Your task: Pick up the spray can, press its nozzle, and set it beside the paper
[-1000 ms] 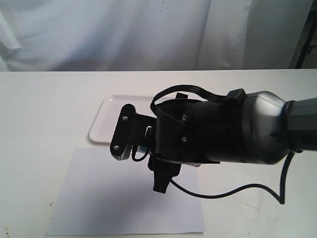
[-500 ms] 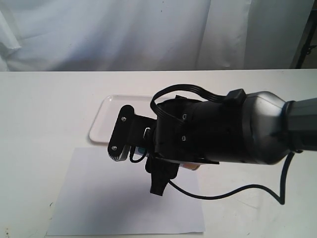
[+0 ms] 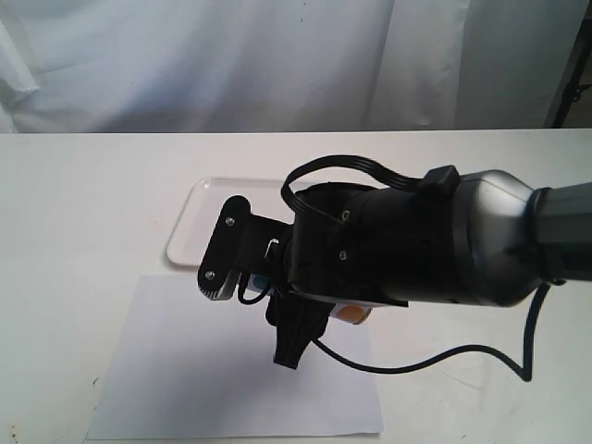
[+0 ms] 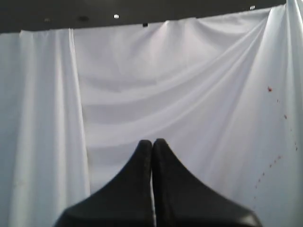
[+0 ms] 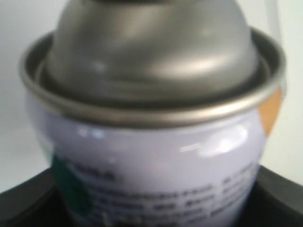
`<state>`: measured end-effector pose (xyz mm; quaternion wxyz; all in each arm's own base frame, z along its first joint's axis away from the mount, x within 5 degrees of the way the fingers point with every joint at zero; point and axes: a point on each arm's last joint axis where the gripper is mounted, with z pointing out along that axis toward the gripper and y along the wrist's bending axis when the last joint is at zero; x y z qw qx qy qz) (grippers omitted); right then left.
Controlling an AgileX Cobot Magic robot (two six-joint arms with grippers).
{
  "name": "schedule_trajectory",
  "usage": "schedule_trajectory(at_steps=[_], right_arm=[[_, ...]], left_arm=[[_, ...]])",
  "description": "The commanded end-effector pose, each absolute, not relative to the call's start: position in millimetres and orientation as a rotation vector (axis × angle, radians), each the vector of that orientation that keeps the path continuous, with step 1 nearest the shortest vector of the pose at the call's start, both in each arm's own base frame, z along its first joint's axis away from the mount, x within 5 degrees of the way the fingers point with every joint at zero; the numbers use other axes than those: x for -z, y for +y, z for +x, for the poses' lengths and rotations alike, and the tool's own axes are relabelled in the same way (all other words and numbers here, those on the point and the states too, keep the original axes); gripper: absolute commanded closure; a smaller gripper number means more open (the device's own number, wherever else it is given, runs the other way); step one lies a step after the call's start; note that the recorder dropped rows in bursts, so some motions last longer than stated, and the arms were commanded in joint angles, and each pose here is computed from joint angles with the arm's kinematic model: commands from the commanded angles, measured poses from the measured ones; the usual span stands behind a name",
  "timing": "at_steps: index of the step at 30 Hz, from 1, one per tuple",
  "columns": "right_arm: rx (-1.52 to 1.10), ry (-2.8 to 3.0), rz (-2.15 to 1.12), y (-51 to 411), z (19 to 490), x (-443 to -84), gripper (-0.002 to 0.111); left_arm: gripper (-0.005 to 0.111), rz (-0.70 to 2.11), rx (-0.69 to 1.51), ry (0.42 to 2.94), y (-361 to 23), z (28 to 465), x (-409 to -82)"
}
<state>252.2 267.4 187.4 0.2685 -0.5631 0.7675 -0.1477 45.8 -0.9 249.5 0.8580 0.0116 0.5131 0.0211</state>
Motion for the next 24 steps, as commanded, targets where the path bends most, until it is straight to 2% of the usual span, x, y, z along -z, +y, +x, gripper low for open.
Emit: schedule_trajectory(at_steps=[1, 5, 6, 9, 10, 12, 17, 20, 24], right_arm=[[0.377, 2.034, -1.51, 271, 254, -196, 0.108], [0.371, 2.03, -1.51, 271, 254, -196, 0.108], [0.371, 2.03, -1.51, 271, 254, -196, 0.108], [0.371, 2.033, -1.509, 271, 253, -196, 0.108], [0.371, 2.033, -1.509, 271, 253, -196, 0.108], [0.363, 2.042, -1.503, 271, 253, -196, 0.108], [0.359, 2.046, -1.501, 271, 253, -196, 0.108], [0.352, 2.037, -1.506, 272, 253, -196, 0.108], [0.358, 2.011, -1.54, 273, 253, -196, 0.108]], left_arm=[[0.107, -0.144, 0.131, 1.123, 3, 47, -250], [0.107, -0.224, 0.207, 1.285, 3, 55, -288], [0.107, -0.263, 0.25, 1.342, 3, 67, -307], [0.107, -0.299, 0.296, 1.505, 1, 97, -330], [0.107, -0.31, 0.326, 1.614, -1, 118, -347], [0.107, -0.342, 0.403, 1.82, -7, 155, -358], [0.107, -0.368, 0.51, 2.234, -17, 229, -348], [0.107, -0.391, 0.507, 2.364, -16, 267, -326], [0.107, -0.418, 0.504, 2.436, -16, 282, -305]])
